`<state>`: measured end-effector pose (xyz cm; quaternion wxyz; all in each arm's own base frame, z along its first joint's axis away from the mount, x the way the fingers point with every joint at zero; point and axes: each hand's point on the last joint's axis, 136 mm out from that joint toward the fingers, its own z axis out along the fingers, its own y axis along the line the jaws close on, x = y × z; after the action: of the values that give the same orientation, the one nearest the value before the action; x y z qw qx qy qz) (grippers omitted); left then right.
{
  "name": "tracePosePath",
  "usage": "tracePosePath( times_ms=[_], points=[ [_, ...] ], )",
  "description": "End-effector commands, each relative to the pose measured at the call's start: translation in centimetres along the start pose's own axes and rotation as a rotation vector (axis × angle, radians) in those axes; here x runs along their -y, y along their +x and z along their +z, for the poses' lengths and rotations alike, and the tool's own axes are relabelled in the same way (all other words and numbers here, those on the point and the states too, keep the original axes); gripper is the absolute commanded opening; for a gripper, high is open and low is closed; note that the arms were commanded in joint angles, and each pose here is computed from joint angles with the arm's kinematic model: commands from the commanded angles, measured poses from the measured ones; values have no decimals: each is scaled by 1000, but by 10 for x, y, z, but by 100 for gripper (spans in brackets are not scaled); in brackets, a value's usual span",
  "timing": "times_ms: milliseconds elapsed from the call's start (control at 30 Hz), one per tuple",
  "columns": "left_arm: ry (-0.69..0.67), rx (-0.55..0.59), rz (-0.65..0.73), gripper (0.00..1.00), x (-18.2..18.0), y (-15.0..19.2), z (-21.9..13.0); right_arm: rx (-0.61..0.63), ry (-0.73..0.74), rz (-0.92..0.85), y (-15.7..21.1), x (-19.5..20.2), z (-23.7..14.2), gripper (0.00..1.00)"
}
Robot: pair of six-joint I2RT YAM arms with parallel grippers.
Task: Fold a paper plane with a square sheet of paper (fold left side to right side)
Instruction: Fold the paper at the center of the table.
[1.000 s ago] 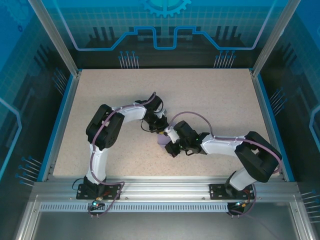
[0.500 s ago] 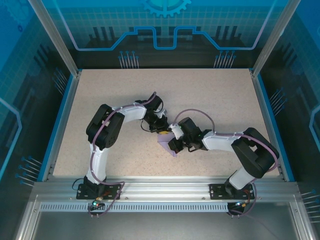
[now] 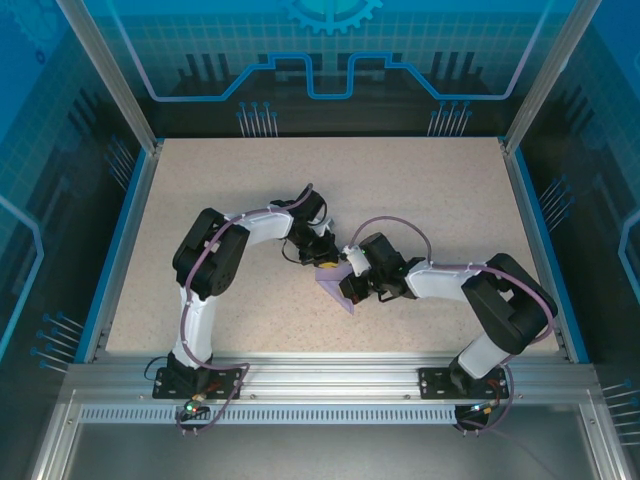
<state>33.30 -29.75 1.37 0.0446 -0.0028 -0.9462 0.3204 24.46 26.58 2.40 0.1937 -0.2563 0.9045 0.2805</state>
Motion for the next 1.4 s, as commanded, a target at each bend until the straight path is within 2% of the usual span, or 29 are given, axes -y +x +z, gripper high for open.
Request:
tracePosePath(
  times_ms=[0, 1367],
  points=[
    [-82, -52, -32, 10, -24, 12, 18, 2, 33, 33, -1, 11, 0, 0],
    [-83, -56, -30, 10, -23, 12, 21, -37, 80, 80, 3, 25, 1, 1]
  ],
)
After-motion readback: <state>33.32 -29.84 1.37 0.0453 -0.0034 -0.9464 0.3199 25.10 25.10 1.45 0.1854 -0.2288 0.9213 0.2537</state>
